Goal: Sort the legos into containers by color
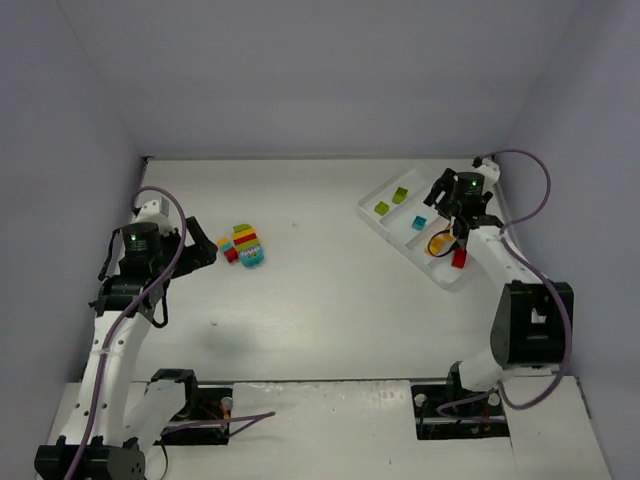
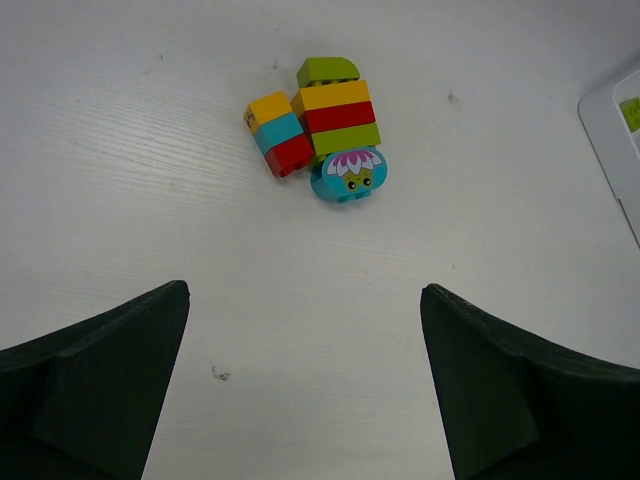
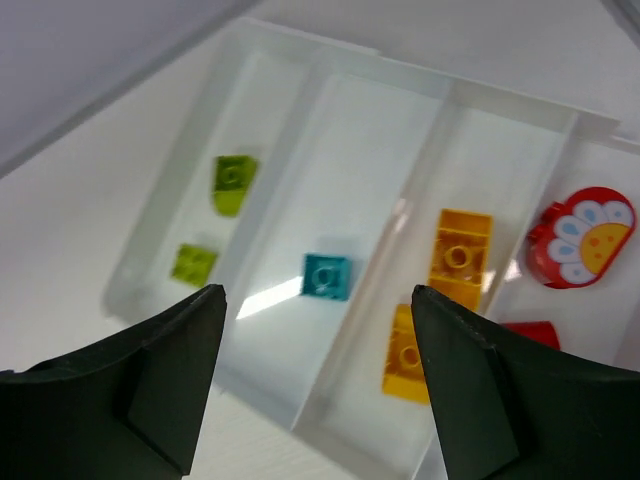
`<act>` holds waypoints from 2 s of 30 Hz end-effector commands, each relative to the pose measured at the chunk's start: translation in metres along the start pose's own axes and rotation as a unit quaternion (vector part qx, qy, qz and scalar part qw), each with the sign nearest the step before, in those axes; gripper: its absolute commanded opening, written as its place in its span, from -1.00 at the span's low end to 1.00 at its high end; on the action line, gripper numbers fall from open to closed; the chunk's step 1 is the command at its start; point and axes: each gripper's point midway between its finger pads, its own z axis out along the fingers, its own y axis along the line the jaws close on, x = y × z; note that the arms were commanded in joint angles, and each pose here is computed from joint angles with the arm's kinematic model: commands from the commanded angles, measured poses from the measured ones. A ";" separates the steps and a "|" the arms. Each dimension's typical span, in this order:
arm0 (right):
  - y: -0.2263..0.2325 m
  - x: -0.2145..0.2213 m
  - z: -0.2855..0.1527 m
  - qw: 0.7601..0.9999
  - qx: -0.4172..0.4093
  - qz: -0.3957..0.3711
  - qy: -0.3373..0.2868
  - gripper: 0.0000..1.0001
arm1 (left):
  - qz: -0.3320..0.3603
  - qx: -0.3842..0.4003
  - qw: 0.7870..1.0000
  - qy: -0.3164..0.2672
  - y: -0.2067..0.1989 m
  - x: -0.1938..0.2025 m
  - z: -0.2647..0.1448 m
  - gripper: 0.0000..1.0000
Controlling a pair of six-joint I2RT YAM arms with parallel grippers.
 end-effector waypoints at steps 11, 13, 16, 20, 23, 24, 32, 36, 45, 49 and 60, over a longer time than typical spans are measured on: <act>0.090 0.056 -0.115 0.964 -0.249 -0.096 0.008 0.48 | -0.055 -0.030 0.996 0.062 -0.010 0.010 0.049 0.78; 0.086 0.064 -0.118 0.961 -0.257 -0.104 0.010 0.48 | -0.043 -0.042 0.996 0.073 -0.016 0.015 0.063 0.77; 0.085 0.075 -0.122 0.954 -0.275 -0.115 0.019 0.48 | -0.053 -0.073 0.992 0.090 -0.016 0.016 0.084 0.76; 0.082 0.081 -0.124 0.953 -0.282 -0.107 0.017 0.49 | -0.089 -0.129 0.983 0.094 -0.006 0.012 0.110 0.76; 0.084 0.082 -0.124 0.953 -0.284 -0.107 0.026 0.49 | -0.103 -0.142 0.980 0.091 -0.004 0.012 0.130 0.72; 0.084 0.083 -0.124 0.953 -0.283 -0.108 0.026 0.50 | -0.106 -0.151 0.977 0.103 0.000 0.020 0.138 0.69; 0.084 0.093 -0.117 0.953 -0.283 -0.105 0.041 0.50 | -0.091 -0.204 0.967 0.121 0.022 0.034 0.174 0.47; 0.084 0.096 -0.115 0.952 -0.282 -0.105 0.047 0.50 | -0.092 -0.212 0.967 0.112 0.027 0.029 0.184 0.41; 0.082 0.094 -0.114 0.954 -0.277 -0.106 0.044 0.50 | -0.095 -0.236 0.960 0.116 0.040 0.038 0.191 0.09; 0.082 0.096 -0.114 0.954 -0.276 -0.105 0.046 0.50 | -0.095 -0.240 0.959 0.121 0.044 0.044 0.194 0.09; 0.082 0.096 -0.112 0.954 -0.277 -0.108 0.048 0.51 | -0.074 -0.230 0.964 0.114 0.046 0.040 0.201 -0.59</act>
